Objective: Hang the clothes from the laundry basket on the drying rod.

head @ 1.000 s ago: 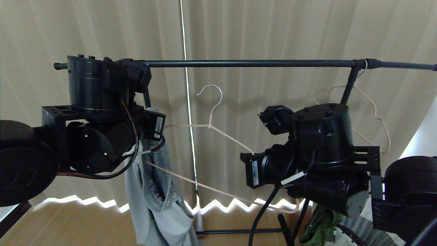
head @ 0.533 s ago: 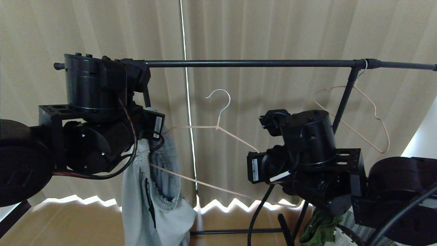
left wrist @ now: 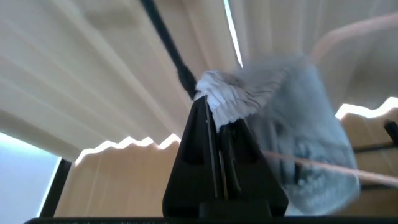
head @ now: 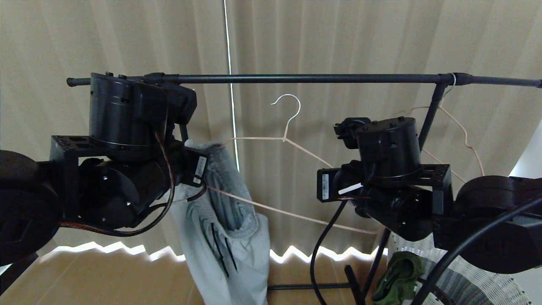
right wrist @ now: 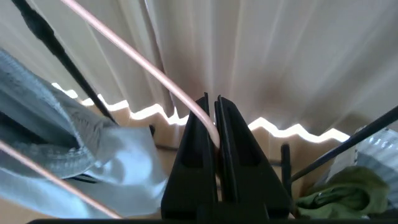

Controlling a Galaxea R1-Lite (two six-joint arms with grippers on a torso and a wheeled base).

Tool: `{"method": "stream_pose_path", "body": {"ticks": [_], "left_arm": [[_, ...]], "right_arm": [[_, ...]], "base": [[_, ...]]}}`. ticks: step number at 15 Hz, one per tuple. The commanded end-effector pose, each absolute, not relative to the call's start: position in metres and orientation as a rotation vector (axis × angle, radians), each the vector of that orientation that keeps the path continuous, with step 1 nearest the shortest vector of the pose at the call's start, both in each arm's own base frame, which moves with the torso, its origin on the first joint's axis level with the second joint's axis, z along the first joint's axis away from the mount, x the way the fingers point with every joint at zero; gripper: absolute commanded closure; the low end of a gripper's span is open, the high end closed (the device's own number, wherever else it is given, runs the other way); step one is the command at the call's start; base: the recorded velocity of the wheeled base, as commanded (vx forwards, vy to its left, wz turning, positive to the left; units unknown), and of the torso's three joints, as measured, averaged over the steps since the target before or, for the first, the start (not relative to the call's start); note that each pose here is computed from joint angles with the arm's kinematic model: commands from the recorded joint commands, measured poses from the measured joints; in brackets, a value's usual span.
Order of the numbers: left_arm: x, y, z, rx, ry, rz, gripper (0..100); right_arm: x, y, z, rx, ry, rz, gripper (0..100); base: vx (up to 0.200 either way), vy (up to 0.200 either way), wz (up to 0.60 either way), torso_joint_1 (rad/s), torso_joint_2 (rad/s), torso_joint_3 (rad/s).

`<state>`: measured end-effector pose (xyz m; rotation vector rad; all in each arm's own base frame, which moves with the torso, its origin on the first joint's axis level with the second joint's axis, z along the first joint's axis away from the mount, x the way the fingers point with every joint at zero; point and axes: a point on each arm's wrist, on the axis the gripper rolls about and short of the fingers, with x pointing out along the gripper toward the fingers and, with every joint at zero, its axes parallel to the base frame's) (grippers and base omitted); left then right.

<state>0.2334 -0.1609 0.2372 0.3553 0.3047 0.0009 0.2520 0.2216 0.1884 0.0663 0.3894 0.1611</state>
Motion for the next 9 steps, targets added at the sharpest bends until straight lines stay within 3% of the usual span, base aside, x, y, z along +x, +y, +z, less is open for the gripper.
{"method": "stream_pose_path", "body": {"ticks": [1, 9], "left_arm": [[0.229, -0.170, 0.245, 0.337, 0.278, -0.033, 100], [0.234, -0.212, 0.263, 0.226, 0.211, -0.112, 100]], "right_arm": [[0.253, 0.223, 0.189, 0.060, 0.384, 0.165, 100], [0.250, 0.241, 0.190, 0.077, 0.346, 0.220, 100]], "base": [[0.000, 0.000, 0.00, 0.000, 0.00, 0.000], [0.000, 0.000, 0.00, 0.000, 0.00, 0.000]]}}
